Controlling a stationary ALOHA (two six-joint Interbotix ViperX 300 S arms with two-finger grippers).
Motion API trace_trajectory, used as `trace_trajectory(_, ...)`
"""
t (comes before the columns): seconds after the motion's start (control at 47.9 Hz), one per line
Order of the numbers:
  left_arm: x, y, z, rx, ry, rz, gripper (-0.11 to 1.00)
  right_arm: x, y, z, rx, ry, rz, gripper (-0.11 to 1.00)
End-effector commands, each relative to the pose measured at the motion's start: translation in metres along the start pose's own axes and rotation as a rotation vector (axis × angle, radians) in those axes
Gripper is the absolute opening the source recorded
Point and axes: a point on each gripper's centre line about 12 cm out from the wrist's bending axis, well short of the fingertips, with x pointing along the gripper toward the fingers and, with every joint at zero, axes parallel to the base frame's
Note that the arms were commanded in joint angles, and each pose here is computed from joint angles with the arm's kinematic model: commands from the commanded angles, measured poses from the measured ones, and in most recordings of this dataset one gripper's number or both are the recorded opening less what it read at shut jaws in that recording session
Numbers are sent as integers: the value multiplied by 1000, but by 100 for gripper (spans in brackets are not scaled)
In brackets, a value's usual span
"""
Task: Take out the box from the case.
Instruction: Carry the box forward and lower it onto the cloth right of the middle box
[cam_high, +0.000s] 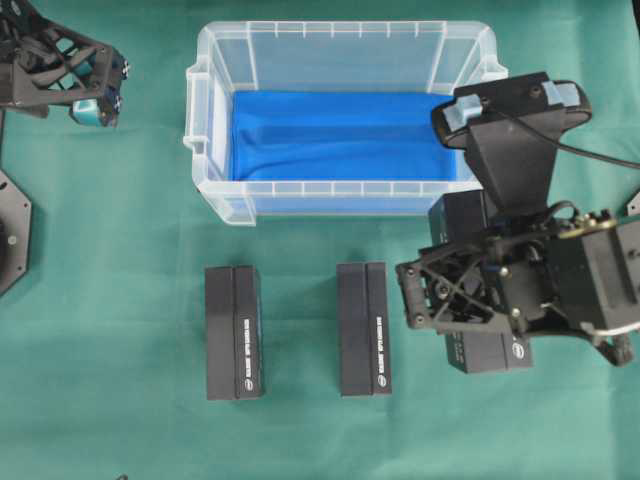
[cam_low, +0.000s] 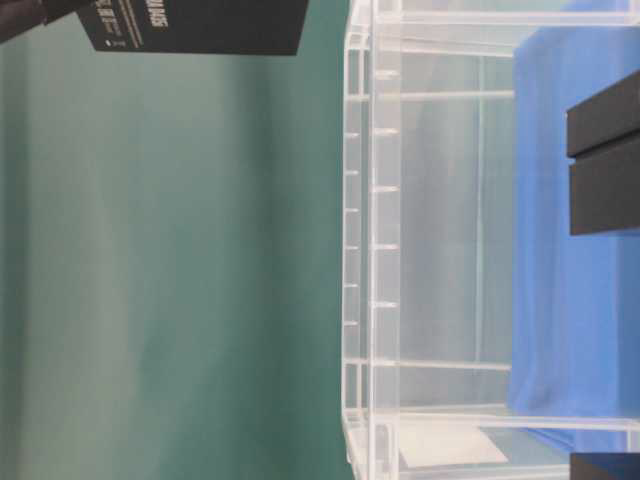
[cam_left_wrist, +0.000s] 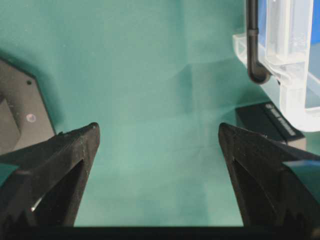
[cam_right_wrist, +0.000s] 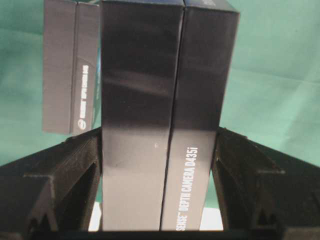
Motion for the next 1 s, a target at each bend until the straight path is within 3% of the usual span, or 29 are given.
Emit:
trace_trajectory(0.0,-10,-2,1,3,-15,-32,96,-9,-1,1,4,5,27,65)
trace_trajectory(0.396,-10,-2,0,6,-14,-32,96,21,4,-7,16,6,31,65)
trace_trajectory(0.668,-10,-2,0,8,-15,-34,96,70,-5,-20,5,32,-30,65)
trace_trajectory(0.981,-10,-2,0,6,-16,-35,96,125,-11,-31,-10,73,13,65)
